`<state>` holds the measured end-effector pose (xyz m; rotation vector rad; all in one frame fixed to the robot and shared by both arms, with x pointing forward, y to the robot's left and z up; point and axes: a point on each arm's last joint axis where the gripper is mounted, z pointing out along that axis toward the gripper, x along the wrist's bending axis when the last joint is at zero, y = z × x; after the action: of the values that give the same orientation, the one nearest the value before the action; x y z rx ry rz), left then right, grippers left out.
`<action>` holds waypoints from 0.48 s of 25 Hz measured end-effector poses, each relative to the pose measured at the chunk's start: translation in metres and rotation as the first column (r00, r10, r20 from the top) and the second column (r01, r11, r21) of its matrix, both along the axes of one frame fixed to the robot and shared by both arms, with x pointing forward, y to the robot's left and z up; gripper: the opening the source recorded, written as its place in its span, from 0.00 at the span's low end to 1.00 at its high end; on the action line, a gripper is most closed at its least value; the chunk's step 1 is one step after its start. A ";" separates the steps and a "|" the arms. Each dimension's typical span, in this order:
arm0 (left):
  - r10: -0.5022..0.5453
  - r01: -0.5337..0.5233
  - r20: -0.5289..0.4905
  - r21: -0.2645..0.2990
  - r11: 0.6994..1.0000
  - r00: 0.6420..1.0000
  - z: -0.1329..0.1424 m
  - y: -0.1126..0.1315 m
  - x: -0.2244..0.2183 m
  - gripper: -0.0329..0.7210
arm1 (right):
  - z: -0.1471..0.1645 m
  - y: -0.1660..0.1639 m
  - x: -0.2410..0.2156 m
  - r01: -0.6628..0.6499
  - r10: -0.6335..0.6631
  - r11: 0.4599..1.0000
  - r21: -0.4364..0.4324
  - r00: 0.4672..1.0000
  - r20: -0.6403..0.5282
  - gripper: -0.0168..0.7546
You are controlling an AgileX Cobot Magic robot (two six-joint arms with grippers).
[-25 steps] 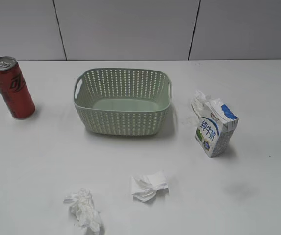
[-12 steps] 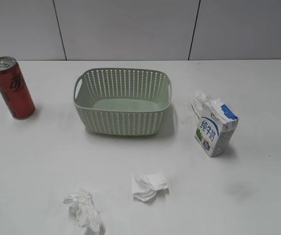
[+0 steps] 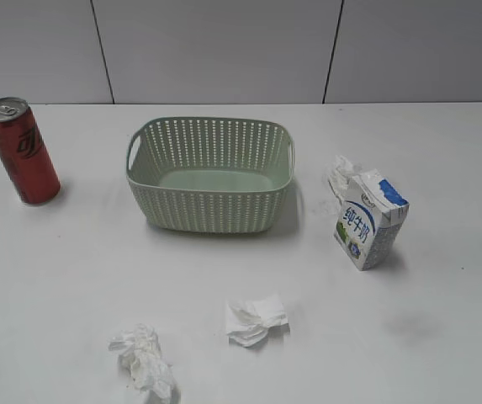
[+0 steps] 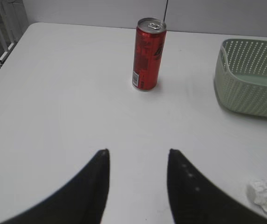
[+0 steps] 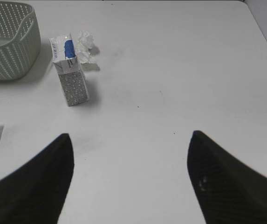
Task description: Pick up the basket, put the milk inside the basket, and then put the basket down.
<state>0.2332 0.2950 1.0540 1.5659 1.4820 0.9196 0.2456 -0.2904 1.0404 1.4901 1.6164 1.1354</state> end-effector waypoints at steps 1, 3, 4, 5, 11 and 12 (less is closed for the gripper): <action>0.000 0.000 0.001 0.000 1.000 1.000 0.000 0.000 0.000 0.52 | 0.000 0.000 0.000 0.000 0.000 1.000 0.000 1.000 0.000 0.77; 0.001 -0.001 0.019 0.000 1.000 1.000 0.003 0.000 -0.001 0.73 | 0.000 0.000 0.000 0.000 0.000 1.000 0.000 1.000 0.000 0.77; 0.002 -0.002 0.041 -0.001 1.000 0.999 0.006 0.000 -0.001 0.82 | 0.000 0.000 0.000 0.000 0.000 1.000 0.000 1.000 0.000 0.77; 0.003 -0.003 0.069 -0.001 1.000 0.998 0.011 0.000 -0.001 0.87 | 0.000 0.000 0.000 0.000 0.000 1.000 0.000 1.000 0.000 0.77; 0.013 -0.012 0.143 -0.010 1.000 0.990 0.051 0.001 0.026 0.93 | 0.000 0.000 0.000 0.000 0.000 1.000 0.000 1.000 0.000 0.77; 0.014 -0.013 0.140 -0.013 1.000 0.990 0.058 0.001 0.035 0.93 | 0.000 0.000 0.000 0.000 0.000 1.000 0.000 1.000 0.000 0.77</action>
<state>0.2683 0.2962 1.1125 1.4533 1.3985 1.0051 0.2456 -0.2904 1.0404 1.4901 1.6164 1.1354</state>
